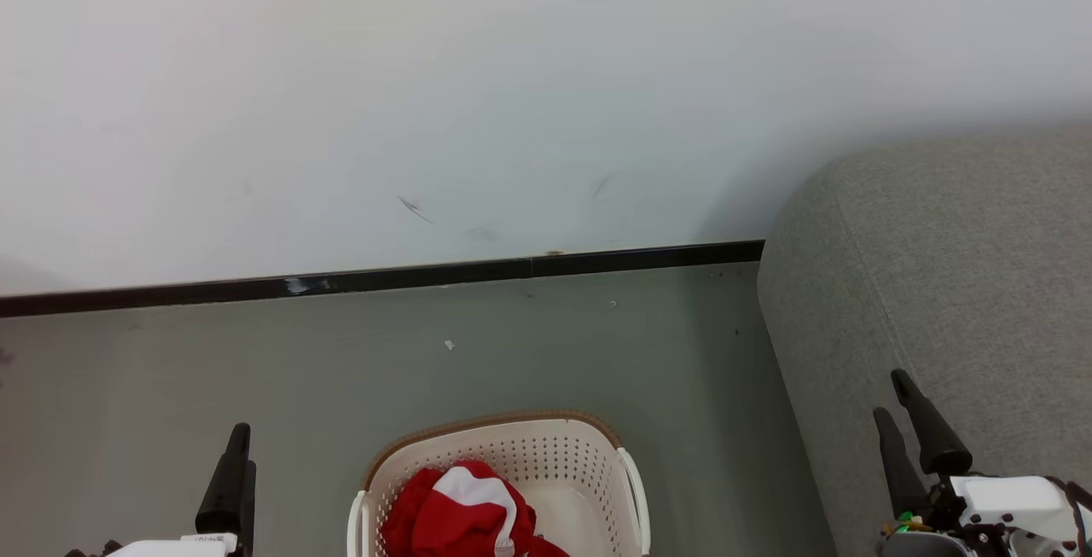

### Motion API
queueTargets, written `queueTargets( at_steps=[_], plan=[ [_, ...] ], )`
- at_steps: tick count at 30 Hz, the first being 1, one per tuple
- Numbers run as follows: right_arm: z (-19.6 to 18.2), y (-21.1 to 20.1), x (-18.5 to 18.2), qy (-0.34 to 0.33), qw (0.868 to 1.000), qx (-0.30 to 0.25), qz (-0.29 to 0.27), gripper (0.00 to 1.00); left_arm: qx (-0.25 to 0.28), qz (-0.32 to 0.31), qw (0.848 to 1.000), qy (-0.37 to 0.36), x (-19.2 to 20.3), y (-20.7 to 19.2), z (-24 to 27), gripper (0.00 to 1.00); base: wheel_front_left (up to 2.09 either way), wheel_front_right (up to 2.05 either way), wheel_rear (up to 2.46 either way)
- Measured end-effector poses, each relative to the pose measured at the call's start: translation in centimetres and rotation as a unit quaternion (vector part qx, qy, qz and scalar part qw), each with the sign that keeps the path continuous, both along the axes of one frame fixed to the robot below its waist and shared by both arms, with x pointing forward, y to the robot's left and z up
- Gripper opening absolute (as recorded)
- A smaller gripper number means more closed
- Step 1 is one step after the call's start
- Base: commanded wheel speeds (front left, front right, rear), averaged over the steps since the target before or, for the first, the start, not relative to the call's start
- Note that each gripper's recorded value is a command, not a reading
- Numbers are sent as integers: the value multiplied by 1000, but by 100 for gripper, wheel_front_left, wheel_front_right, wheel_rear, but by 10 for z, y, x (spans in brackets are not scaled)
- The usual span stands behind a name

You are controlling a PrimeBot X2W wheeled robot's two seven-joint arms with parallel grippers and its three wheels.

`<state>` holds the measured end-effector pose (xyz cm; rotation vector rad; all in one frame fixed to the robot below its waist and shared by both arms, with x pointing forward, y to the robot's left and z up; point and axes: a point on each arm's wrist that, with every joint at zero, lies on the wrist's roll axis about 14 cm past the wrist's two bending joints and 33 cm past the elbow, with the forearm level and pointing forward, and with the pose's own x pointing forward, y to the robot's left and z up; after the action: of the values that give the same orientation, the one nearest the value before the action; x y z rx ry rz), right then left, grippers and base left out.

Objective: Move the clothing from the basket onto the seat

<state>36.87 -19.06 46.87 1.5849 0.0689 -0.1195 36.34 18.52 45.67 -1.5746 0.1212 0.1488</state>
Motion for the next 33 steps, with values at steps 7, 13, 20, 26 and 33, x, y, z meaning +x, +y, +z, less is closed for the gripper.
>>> queueTargets(
  at_steps=[7,13,20,26,33],
  plan=[
    [9,5,5,-14,999,-27,9,100,35,2,999,-21,9,6,14,100,0,0,0],
    [17,7,9,-28,997,-67,18,100,106,-4,994,-25,11,14,18,100,0,0,0],
    [24,8,12,-40,986,-154,41,100,187,-22,982,-32,12,14,22,100,0,0,0],
    [29,14,13,-53,971,-226,62,100,250,-29,967,-35,11,16,23,100,0,0,0],
    [37,17,15,-73,947,-305,78,100,326,-45,943,-45,13,15,28,100,0,0,0]
  ],
)
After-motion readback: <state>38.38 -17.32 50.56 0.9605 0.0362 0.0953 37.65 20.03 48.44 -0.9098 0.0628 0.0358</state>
